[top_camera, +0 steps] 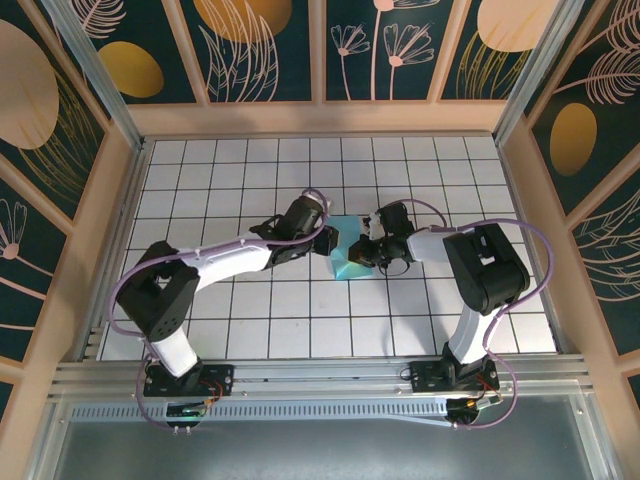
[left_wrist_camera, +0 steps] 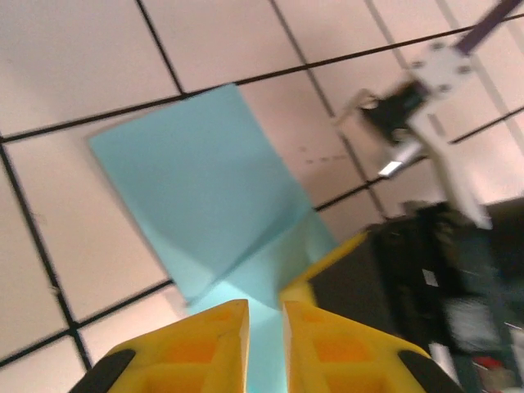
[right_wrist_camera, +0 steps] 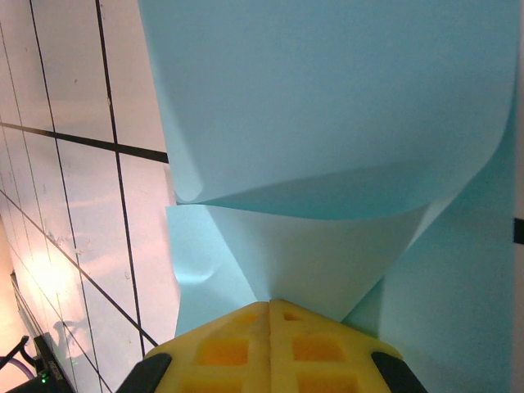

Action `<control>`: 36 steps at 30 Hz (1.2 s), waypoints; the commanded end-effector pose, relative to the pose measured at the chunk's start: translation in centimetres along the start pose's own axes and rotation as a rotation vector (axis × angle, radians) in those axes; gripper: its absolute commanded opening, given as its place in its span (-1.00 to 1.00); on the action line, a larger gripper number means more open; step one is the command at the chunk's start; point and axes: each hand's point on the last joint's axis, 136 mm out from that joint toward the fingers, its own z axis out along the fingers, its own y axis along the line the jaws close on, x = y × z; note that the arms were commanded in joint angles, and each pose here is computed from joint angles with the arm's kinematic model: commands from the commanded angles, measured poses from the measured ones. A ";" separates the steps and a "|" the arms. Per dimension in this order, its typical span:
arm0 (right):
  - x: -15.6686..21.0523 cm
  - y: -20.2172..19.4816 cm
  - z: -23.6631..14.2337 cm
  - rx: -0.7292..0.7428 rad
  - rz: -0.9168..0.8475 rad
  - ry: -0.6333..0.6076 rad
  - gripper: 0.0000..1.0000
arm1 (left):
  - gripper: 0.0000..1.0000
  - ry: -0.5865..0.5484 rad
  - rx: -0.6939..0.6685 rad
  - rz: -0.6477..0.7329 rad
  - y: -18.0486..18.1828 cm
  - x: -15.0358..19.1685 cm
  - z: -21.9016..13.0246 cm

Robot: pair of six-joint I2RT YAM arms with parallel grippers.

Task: Fold a paper plane with a square sheet of paper (fold left side to right side)
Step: Fold the triangle a second time at the center of the table.

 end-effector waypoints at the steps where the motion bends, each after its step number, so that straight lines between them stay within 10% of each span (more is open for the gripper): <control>1: 1.1 -1.5 0.6 0.066 0.004 0.031 -1.00 | -0.72 0.072 0.175 -0.079 -2.4 2.0 -0.7; 11: 1.2 -1.5 0.6 0.064 0.003 0.032 -1.00 | -0.89 0.213 0.348 -0.166 -4.5 6.0 1.3; 36: 1.2 -1.5 0.9 0.067 0.001 0.044 -1.00 | -0.93 0.300 0.226 -0.184 -1.0 10.1 4.7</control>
